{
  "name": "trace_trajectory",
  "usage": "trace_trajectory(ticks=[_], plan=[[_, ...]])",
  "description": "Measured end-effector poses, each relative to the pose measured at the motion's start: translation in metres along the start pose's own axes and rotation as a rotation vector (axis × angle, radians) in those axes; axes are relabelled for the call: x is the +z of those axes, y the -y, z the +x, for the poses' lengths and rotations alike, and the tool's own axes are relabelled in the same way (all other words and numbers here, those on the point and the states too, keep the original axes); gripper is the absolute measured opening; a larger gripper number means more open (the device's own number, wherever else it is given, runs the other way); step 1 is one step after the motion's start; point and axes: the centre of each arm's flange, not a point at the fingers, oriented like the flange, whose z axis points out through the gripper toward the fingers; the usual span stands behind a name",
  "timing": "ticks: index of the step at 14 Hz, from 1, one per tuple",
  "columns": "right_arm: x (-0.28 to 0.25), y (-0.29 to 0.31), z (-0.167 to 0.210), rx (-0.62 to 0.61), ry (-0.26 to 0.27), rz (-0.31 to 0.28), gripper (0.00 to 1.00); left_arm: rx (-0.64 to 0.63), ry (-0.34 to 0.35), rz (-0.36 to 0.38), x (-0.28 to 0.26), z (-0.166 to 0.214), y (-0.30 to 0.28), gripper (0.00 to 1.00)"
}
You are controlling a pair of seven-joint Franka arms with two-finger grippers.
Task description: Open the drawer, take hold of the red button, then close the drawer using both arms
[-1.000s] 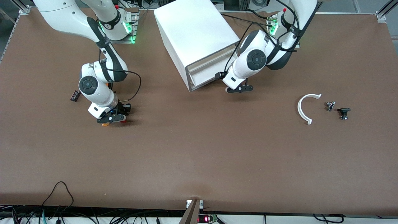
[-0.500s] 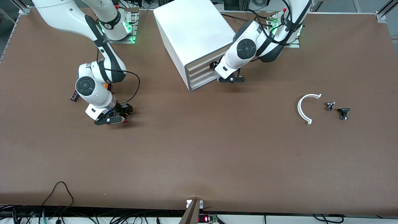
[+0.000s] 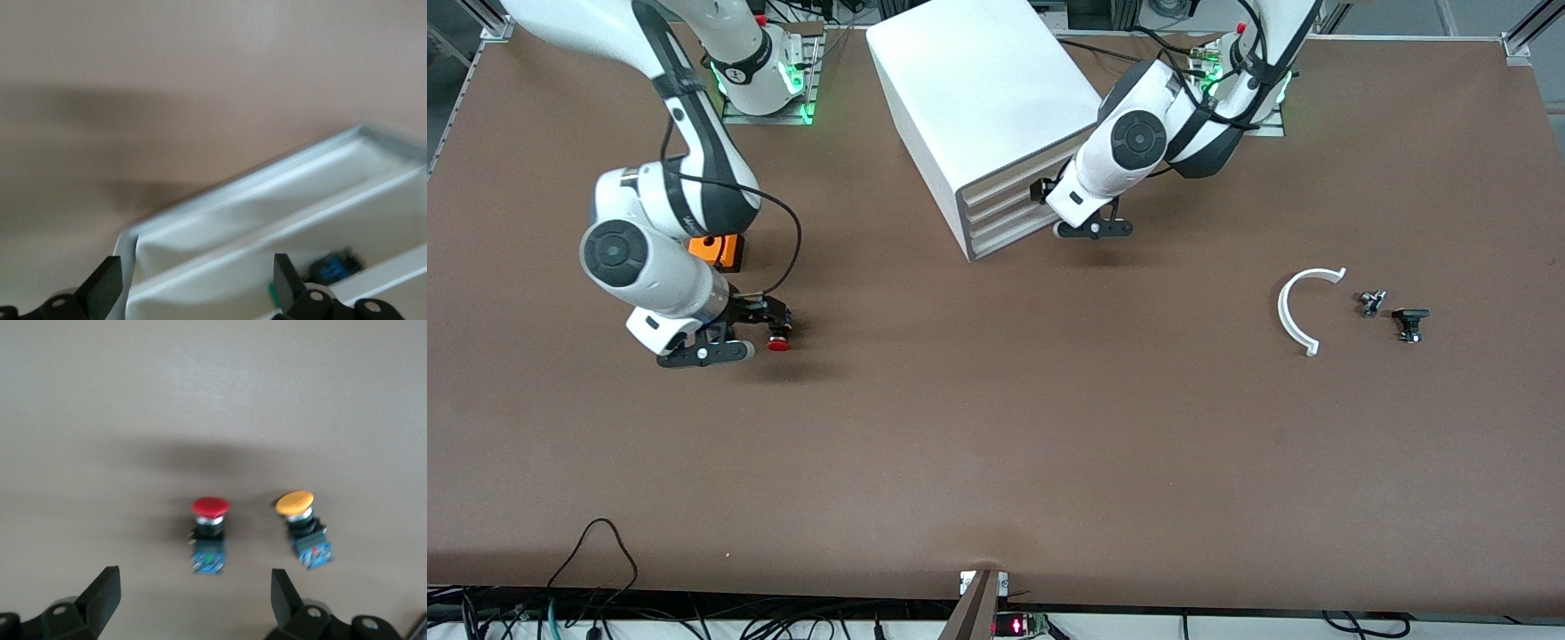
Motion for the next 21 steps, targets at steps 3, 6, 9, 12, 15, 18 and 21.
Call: trace_trajectory(ticks=[3,6,9,12,15,18,21], plan=[[-0.068,0.004,0.000,0.010,0.029,0.026,1.00,-0.144,-0.167,-0.095,-0.057,0.070,0.056,1.00],[-0.129,0.004,-0.008,0.026,0.020,0.028,1.00,-0.090,-0.262,-0.103,-0.119,0.122,0.131,1.00],[-0.172,0.000,-0.020,0.034,0.020,0.028,1.00,0.058,-0.241,-0.073,-0.192,0.134,0.201,1.00],[-0.202,-0.027,-0.026,0.068,-0.018,0.039,1.00,0.218,-0.265,0.022,-0.289,0.127,0.257,1.00],[-0.221,-0.060,-0.033,0.114,-0.054,0.005,1.00,0.294,-0.263,0.176,-0.362,0.088,0.257,1.00],[-0.245,-0.098,-0.036,0.162,-0.095,-0.037,1.00,0.318,-0.251,0.230,-0.393,0.070,0.242,1.00],[-0.254,-0.147,-0.052,0.165,-0.040,-0.046,1.00,0.295,-0.222,0.234,-0.387,0.080,0.241,1.00]])
